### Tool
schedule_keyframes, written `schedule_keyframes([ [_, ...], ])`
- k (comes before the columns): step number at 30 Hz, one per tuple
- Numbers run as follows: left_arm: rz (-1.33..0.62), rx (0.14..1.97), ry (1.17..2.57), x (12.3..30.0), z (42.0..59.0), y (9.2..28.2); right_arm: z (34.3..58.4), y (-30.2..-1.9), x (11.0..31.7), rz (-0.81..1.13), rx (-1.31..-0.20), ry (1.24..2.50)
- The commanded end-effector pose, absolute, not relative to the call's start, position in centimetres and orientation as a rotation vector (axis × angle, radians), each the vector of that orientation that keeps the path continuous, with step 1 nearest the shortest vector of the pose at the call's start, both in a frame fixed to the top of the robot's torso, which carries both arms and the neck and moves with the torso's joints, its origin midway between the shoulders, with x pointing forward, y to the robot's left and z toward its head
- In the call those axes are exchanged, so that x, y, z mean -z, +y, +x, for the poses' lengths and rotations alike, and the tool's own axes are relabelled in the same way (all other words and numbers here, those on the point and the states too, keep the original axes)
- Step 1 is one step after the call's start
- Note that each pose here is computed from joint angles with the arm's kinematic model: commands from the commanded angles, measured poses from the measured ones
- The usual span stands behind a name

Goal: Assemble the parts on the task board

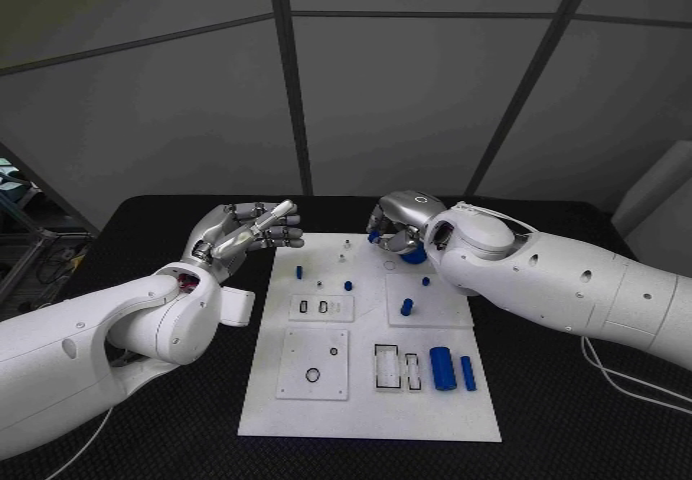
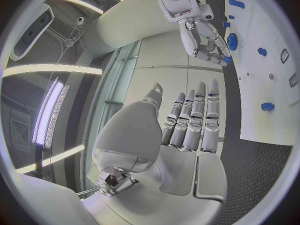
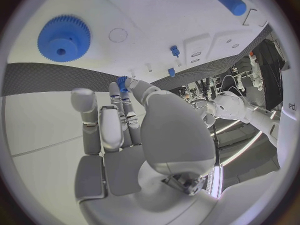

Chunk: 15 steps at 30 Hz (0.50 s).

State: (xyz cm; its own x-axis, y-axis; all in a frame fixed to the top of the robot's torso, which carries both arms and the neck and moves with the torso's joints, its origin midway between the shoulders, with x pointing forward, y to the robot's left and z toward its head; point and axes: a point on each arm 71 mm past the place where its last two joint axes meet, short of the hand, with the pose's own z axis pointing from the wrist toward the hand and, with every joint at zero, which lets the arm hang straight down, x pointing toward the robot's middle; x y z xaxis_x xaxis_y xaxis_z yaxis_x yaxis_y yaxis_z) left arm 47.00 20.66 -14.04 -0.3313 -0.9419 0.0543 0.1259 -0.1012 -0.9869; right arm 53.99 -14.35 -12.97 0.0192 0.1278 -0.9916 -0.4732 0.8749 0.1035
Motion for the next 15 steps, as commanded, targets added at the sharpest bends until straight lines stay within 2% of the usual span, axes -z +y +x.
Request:
schedule_keyframes([
  [1, -0.967, 1.592, 1.302, 13.9, 47.0, 20.4, 54.3, -13.4, 12.6, -0.285, -0.495, 1.442],
  [15, -0.965, 1.597, 1.303, 13.8, 47.1, 20.3, 55.2, -10.4, 13.3, -0.317, -0.510, 1.484],
])
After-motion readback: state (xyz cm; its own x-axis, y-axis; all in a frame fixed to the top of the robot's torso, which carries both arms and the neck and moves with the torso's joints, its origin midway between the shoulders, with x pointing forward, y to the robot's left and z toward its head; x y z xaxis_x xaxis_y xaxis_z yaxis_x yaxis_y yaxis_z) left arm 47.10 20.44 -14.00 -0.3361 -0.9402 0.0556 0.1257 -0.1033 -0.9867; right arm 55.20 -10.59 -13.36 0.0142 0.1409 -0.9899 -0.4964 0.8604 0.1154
